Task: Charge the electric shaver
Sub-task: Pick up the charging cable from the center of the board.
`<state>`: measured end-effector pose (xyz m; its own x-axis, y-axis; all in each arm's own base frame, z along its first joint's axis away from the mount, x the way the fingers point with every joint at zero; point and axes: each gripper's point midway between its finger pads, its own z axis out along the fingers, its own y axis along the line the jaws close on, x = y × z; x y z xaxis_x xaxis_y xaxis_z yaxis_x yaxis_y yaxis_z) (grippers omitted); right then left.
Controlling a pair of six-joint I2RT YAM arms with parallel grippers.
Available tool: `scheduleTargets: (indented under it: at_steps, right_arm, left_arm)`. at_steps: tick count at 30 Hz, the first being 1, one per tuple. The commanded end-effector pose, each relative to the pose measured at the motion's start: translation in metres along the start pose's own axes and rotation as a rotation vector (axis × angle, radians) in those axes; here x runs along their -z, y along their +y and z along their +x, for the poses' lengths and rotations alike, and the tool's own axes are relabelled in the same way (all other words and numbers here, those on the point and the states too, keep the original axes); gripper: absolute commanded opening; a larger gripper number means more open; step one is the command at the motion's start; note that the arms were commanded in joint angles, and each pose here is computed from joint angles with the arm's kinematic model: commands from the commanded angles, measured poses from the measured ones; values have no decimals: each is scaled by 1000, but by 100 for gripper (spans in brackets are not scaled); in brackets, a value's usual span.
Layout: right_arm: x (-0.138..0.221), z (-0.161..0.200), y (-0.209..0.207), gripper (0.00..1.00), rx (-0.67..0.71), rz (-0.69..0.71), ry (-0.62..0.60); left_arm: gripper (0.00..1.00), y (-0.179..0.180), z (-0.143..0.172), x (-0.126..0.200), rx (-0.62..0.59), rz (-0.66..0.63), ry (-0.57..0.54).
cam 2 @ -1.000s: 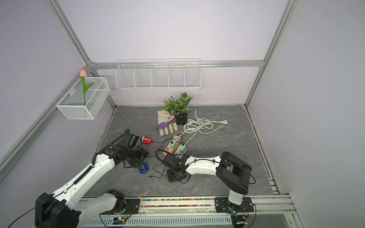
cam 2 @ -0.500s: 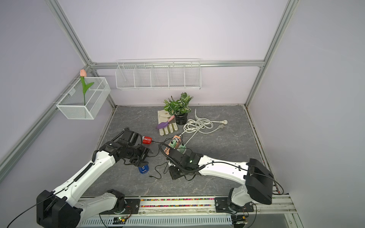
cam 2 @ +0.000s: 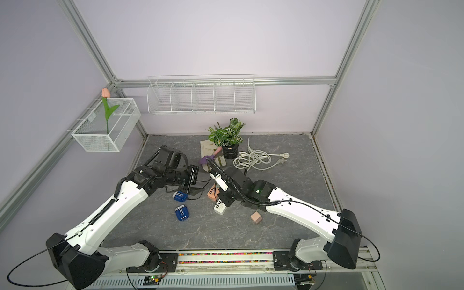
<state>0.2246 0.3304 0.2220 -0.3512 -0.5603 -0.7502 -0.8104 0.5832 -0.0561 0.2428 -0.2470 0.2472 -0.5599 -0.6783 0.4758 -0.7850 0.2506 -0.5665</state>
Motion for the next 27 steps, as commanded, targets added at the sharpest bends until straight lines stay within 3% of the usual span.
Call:
scheduleTargets:
  at_steps: [1,6,13,19,24,27]
  right_arm:
    - [1,-34,-9,7,260,59,-133]
    - [-2,-54,-12,7,393,94,-189]
    - [-10,-61,-20,6,437,124,-198]
    - [-13,-66,-26,7,438,134,-200]
    - [-14,-66,-28,7,439,139,-197]
    - [-12,-67,-28,7,433,142,-200]
  left_arm:
    - [71,-16,8,-1,48,26,26]
    - [74,-30,10,-10,25,24,44]
    - [71,-32,11,-17,6,9,63]
    - [51,-26,9,-22,2,-11,71]
    - [19,-28,7,-28,3,-6,73]
    - [14,-27,5,-29,5,-13,66]
